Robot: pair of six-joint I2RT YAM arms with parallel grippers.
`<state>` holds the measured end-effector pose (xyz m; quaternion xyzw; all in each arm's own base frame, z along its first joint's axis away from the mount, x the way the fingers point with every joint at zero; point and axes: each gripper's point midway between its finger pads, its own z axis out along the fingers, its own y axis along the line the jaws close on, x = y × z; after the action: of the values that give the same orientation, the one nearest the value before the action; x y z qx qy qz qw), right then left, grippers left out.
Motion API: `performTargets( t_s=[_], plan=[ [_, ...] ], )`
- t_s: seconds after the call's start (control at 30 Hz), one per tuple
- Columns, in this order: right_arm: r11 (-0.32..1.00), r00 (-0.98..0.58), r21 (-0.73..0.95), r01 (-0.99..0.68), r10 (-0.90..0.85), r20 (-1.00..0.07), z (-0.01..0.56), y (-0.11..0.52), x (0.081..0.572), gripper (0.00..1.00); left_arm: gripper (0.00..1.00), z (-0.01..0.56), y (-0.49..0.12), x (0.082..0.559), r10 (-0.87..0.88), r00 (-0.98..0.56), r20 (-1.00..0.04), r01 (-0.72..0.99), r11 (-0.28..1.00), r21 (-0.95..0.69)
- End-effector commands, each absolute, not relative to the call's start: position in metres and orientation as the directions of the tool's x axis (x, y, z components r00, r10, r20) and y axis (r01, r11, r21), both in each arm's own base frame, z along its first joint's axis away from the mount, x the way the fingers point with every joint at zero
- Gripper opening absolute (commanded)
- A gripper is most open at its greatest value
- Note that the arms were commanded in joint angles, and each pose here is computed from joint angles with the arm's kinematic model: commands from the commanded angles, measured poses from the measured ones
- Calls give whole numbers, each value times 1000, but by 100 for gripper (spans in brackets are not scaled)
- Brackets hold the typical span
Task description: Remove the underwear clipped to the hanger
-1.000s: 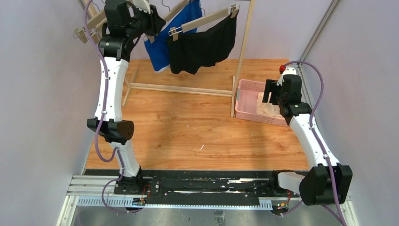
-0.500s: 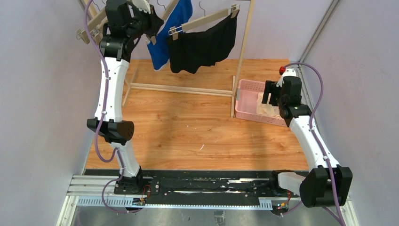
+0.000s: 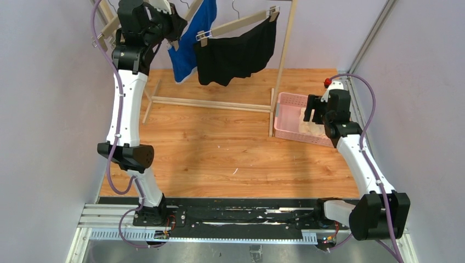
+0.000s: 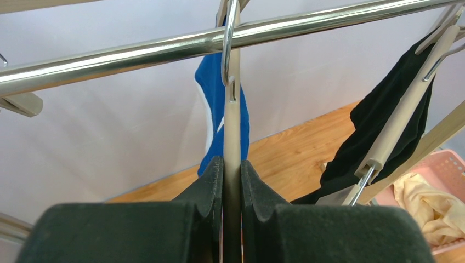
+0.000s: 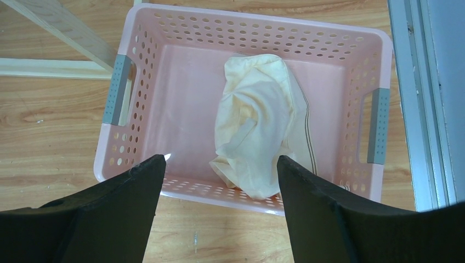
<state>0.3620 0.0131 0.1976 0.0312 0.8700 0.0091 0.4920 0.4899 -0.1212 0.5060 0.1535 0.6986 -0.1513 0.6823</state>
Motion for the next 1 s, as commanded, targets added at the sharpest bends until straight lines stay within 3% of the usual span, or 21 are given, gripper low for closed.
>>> performTargets(
  t_s=[0.0, 0.53, 0.97],
  plan=[
    [997, -515, 61, 51, 78, -854, 193, 12, 365, 77, 0, 553, -119, 462, -2, 115, -993, 420, 906, 47],
    [996, -550, 90, 14, 83, -831, 175, 22, 368, 77, 0, 517, -93, 439, 113, 79, -990, 320, 938, 133],
    [993, -574, 112, -33, 73, -815, 167, 31, 368, 77, 0, 577, -97, 461, 21, 233, -972, 301, 949, 92]
  ],
)
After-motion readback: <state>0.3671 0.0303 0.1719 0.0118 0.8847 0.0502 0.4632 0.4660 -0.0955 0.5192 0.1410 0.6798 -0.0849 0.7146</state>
